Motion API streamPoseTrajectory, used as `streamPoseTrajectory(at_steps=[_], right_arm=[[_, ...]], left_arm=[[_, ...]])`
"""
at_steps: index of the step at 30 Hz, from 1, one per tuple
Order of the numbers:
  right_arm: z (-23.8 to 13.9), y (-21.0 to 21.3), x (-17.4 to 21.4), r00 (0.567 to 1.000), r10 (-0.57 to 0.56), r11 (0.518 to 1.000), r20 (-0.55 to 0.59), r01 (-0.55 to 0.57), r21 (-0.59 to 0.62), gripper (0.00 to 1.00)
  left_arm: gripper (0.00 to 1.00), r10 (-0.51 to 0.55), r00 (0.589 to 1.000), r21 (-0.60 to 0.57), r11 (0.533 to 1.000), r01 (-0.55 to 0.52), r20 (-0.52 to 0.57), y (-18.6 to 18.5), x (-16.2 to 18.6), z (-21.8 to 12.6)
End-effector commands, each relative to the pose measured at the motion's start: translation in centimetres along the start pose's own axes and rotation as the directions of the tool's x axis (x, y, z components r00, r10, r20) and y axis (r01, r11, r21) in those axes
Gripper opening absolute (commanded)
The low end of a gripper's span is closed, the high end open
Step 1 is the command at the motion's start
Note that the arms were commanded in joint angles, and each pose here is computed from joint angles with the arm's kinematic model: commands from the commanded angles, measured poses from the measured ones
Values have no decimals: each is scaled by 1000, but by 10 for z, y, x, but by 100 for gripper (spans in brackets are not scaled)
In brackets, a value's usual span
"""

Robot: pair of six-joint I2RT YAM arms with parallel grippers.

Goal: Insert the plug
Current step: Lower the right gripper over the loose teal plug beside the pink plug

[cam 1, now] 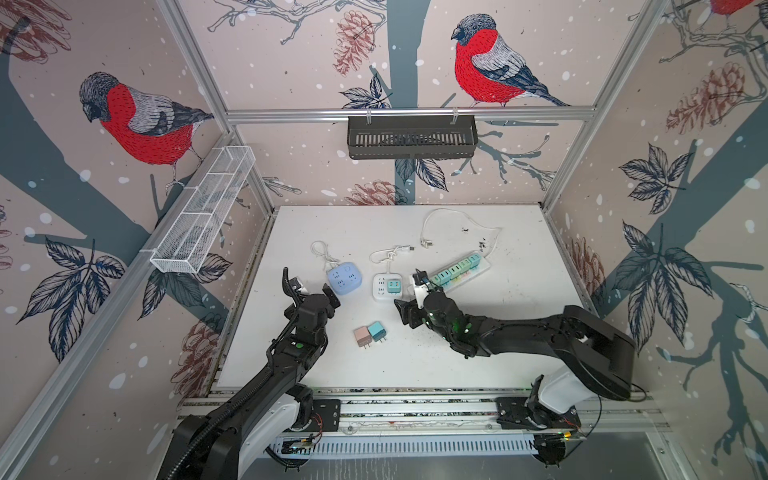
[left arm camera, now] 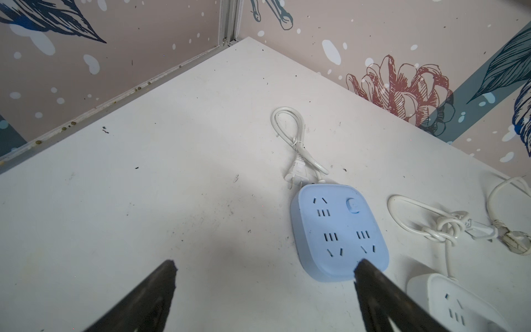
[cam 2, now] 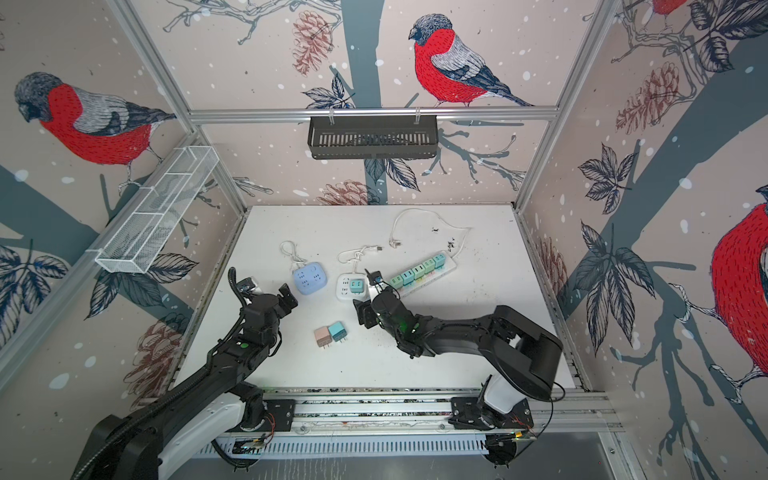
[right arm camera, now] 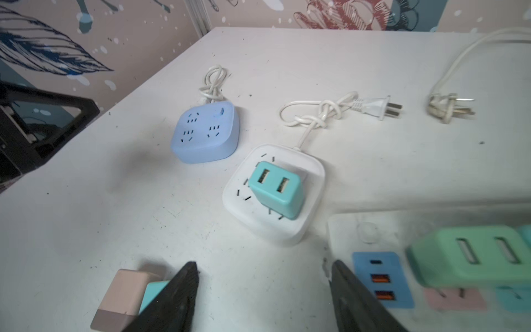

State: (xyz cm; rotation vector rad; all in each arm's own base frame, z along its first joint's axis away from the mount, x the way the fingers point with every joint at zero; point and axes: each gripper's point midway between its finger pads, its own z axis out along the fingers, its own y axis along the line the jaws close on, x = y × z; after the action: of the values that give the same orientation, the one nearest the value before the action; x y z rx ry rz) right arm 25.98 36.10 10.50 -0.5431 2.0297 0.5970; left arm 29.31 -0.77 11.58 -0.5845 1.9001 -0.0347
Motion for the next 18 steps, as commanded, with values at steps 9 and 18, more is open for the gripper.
streamPoseTrajectory(at_steps=[9,18], right_arm=[[8,52,45,987,-122,991,-106,114,-76,75],[19,64,73,976,-154,984,-157,138,-109,71]], left_arm=[[97,-36,998,24,999,35,51,-2,-10,-3],[96,-46,997,48,998,43,68,-2,-11,-7]])
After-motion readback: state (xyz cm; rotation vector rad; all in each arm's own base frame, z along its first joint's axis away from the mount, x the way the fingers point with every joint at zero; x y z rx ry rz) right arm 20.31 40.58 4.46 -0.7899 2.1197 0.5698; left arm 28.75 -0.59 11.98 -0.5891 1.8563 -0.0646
